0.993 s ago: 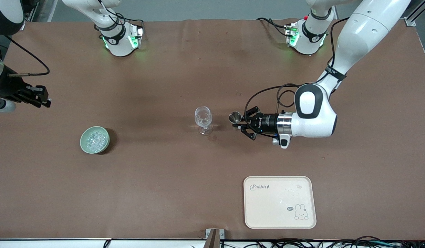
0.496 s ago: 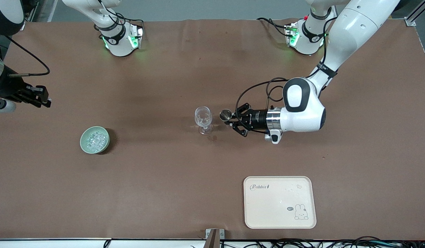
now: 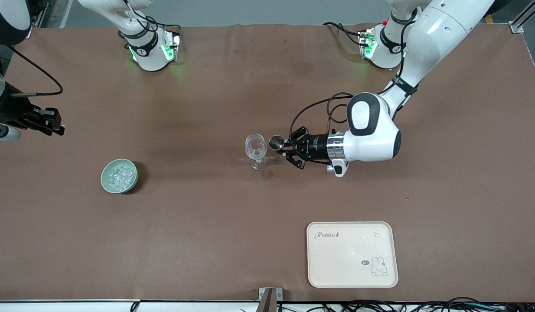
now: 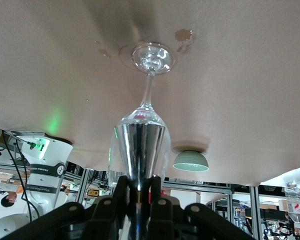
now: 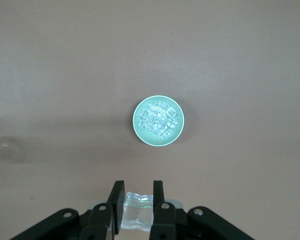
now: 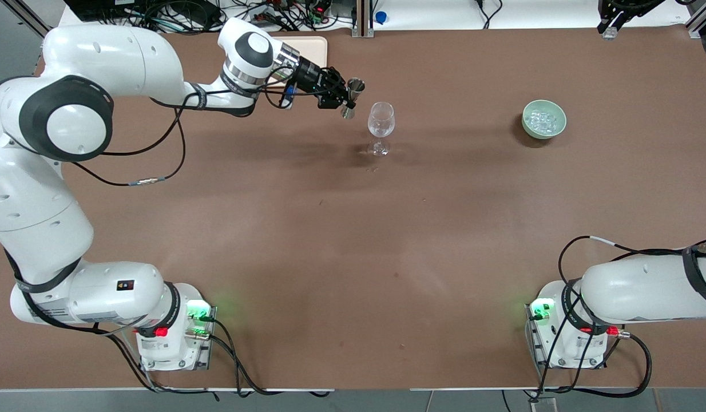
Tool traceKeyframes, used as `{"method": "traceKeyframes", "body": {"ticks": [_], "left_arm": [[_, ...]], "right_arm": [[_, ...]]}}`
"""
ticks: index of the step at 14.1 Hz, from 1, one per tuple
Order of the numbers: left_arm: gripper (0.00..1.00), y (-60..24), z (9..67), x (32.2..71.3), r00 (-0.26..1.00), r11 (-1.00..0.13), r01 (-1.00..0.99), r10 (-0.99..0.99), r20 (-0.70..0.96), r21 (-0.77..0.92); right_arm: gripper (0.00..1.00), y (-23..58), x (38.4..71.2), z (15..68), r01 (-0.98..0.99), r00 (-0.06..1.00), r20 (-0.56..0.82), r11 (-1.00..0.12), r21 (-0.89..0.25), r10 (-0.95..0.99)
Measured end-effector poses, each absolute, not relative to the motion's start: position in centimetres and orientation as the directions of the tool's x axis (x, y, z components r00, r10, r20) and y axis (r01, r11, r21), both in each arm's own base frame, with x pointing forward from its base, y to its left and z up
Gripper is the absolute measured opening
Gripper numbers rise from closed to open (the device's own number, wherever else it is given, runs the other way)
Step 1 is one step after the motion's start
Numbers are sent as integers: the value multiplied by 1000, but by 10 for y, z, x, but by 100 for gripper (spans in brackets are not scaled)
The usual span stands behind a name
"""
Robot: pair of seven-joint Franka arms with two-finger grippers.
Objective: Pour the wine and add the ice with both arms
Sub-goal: 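Tilt the jigger with the left gripper to pour into the glass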
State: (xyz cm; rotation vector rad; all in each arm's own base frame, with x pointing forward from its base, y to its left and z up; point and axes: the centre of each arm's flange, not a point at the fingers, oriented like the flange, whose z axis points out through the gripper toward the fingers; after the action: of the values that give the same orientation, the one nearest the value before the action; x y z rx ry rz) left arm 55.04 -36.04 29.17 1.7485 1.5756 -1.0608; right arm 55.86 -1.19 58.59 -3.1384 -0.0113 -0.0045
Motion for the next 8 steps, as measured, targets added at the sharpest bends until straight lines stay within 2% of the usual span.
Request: {"method": "traceKeyframes", "body": {"ticks": [8], "left_arm": [[22,-380,286,533,21,-169,981,565,-825,-91]], "right_arm": [[27,-12,559,585,7,1000,1,-1000,-3,7]]}}
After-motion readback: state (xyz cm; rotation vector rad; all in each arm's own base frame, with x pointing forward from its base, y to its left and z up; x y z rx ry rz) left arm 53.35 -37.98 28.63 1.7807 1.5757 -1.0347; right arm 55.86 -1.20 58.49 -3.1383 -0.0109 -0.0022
